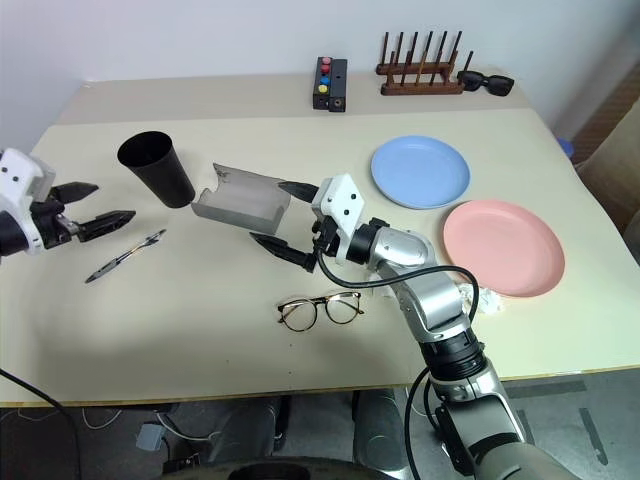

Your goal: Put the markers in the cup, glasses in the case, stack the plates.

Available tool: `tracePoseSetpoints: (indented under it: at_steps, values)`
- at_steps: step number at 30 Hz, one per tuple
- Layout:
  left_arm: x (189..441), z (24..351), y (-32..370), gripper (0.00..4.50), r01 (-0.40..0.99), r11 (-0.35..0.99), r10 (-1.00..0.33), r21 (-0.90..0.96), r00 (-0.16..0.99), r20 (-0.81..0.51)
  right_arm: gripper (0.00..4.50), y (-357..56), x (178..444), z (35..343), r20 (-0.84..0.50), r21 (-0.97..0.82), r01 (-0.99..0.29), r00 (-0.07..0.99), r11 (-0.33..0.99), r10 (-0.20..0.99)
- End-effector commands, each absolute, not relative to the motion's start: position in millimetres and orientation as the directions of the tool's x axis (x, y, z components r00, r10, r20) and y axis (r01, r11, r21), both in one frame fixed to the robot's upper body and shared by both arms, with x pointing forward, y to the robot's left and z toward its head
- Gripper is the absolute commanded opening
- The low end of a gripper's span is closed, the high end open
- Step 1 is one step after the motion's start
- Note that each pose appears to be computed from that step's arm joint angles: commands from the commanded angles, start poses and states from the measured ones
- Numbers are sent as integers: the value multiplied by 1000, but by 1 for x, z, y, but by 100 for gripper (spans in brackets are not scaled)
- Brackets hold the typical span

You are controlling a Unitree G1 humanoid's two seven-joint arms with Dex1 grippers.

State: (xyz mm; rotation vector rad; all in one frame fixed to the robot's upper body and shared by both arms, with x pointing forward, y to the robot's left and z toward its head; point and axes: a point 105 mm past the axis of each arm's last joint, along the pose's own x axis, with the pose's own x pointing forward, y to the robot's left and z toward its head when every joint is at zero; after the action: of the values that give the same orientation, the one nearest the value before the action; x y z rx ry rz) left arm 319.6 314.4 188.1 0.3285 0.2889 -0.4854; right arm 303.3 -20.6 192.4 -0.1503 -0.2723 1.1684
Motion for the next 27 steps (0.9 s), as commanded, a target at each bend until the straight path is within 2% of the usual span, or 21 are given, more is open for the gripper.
tracePoseSetpoints:
  at_steps: [1, 7, 12, 15, 22, 27]
  values:
    - [318, 161, 321, 445, 530, 814, -366, 237, 786, -498, 450, -12, 294, 205, 172, -284, -892, 312, 351, 934]
    - [324, 129, 336, 445, 563, 793, -302, 234, 697, -651, 450, -9, 291, 202, 163, -278, -900, 300, 336, 940]
    - [329, 123, 339, 445, 607, 763, -309, 222, 645, -699, 450, -11, 291, 201, 162, -277, -896, 312, 346, 936]
    - [329, 118, 340, 362, 627, 751, -312, 205, 611, -728, 450, -11, 290, 202, 164, -276, -895, 314, 349, 935]
    - [327, 109, 347, 17, 633, 752, -299, 185, 577, -760, 450, -11, 290, 202, 170, -264, -898, 315, 351, 934]
    - [327, 122, 338, 8, 678, 696, -355, 237, 612, -707, 450, -10, 290, 201, 167, -259, -902, 311, 345, 936]
